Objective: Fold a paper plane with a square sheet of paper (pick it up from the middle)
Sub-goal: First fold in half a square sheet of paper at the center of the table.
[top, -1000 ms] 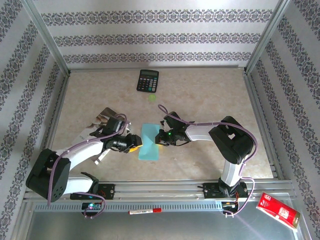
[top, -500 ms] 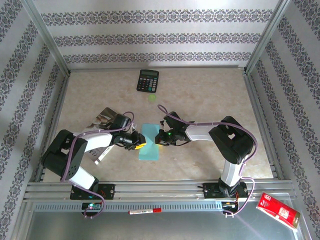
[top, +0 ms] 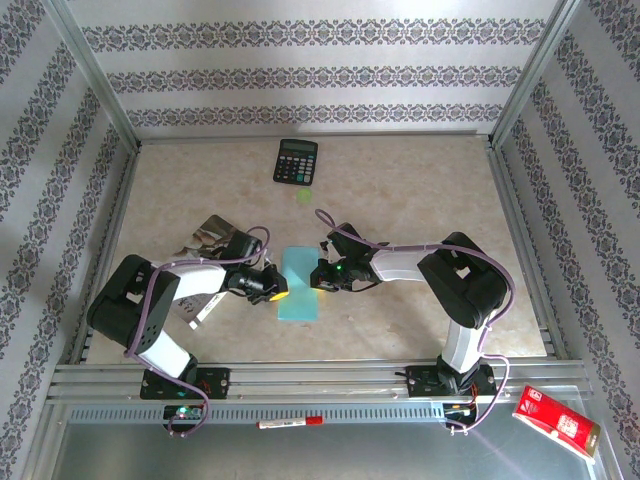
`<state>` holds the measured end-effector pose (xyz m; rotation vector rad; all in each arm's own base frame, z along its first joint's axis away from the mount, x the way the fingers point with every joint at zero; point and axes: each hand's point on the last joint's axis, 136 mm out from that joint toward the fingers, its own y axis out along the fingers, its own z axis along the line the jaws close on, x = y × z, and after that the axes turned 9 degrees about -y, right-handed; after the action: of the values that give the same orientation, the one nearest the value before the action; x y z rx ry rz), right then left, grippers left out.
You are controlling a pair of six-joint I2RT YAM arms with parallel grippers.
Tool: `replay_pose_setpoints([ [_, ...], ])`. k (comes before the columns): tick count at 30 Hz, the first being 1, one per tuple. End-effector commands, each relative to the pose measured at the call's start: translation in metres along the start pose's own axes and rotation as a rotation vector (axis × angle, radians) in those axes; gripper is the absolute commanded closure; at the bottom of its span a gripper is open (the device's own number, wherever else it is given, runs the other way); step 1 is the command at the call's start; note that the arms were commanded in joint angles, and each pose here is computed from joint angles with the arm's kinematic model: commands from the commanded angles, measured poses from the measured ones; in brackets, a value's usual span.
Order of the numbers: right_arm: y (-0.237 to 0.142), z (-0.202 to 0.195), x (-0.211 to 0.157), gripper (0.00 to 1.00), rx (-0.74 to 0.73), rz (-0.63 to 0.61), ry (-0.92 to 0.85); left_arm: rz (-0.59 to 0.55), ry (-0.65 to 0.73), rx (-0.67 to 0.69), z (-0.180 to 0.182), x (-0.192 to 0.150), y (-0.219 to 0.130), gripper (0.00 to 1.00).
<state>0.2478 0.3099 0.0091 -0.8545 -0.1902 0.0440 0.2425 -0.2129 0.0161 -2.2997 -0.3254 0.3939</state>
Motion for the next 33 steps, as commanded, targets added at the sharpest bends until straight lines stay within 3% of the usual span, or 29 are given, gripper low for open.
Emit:
replay_pose_setpoints([
  [1,0.003,-0.106,-0.066,1.0,-0.391,0.163,0.147,0.015,-0.022,0.054,0.022,-0.006,0.0,0.92],
  [16,0.001,-0.105,-0.066,1.0,-0.392,0.161,0.148,0.015,-0.015,0.152,0.053,-0.01,-0.004,1.0],
  [26,0.0,-0.104,-0.065,1.0,-0.398,0.16,0.15,0.022,-0.003,0.057,0.035,-0.011,-0.009,1.0],
  [33,0.0,-0.101,-0.063,1.0,-0.392,0.156,0.142,0.034,-0.025,0.116,0.054,-0.013,-0.003,1.0],
])
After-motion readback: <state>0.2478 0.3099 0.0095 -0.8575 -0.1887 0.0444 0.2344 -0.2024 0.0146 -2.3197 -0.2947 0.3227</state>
